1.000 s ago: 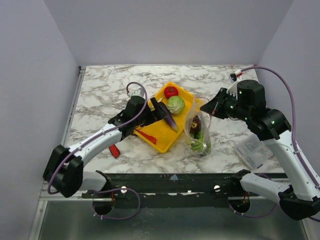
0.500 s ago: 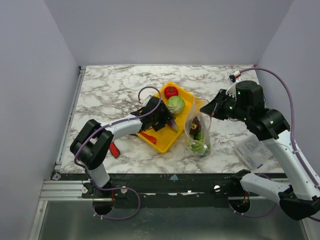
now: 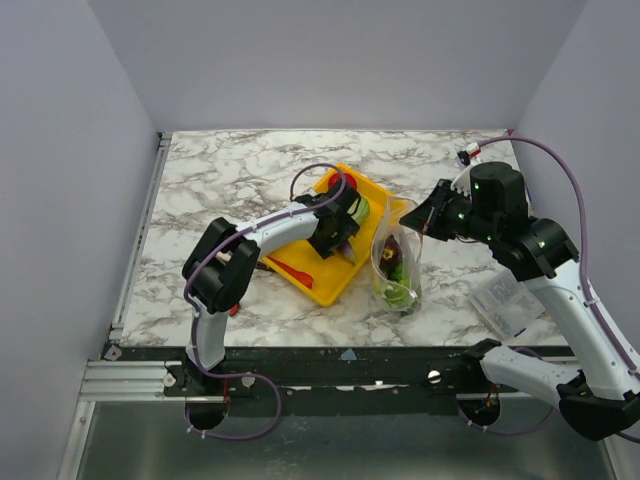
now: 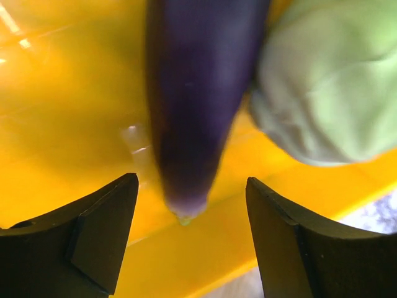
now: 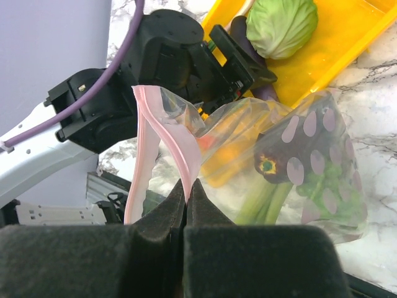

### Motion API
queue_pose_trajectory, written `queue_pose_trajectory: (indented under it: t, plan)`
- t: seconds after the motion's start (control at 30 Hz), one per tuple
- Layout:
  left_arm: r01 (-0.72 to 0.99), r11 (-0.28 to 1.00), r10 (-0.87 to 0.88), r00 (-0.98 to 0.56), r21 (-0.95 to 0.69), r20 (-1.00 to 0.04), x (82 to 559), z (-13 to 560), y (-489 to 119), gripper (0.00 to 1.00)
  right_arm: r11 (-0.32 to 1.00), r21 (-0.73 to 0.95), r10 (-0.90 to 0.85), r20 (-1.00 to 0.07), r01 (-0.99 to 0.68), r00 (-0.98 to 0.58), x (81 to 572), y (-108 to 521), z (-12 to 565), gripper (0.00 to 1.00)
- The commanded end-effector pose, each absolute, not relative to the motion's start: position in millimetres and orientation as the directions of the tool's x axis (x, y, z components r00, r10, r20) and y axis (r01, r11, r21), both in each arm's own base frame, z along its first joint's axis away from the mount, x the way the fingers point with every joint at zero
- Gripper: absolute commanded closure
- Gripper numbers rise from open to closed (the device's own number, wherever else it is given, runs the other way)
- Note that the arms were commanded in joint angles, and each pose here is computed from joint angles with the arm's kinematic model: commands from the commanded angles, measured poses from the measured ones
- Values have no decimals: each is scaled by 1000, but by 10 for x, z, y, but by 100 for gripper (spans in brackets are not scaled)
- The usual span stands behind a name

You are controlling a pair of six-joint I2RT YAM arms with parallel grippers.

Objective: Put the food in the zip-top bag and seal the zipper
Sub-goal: Pick up the fake vegetable from the bin.

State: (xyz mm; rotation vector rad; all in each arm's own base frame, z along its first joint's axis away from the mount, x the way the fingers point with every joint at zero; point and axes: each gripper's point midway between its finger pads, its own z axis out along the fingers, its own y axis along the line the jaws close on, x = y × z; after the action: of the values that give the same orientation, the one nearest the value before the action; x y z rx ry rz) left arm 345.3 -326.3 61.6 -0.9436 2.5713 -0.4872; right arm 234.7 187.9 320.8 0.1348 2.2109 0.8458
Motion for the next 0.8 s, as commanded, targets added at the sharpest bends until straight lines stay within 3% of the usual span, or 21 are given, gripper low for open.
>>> queue_pose_trajectory:
  t: [0.0,0.2,0.23,0.4,0.77]
  plan:
    - [-609,742,-668,-706,-279,-236,3217,389,-3028,31,770,612,357,-648,-182,-673,2361,1839,3333,99]
    - [-619,742,-667,-718,-258,-198,3169,255,-3089,32,769,613,359,-648,-180,-672,2348,1830,3329,99]
    - [-612,744,-664,-723,-268,-191,3168,226,-3112,39,768,615,360,-647,-181,-673,2343,1833,3331,99]
    - [-611,740,-666,-723,-282,-182,3138,146,-3109,52,769,614,364,-649,-177,-668,2326,1806,3355,99]
    - [-465,798,-589,-736,-383,-334,3071,823,-2795,83,771,613,377,-655,-170,-654,2309,1766,3359,99]
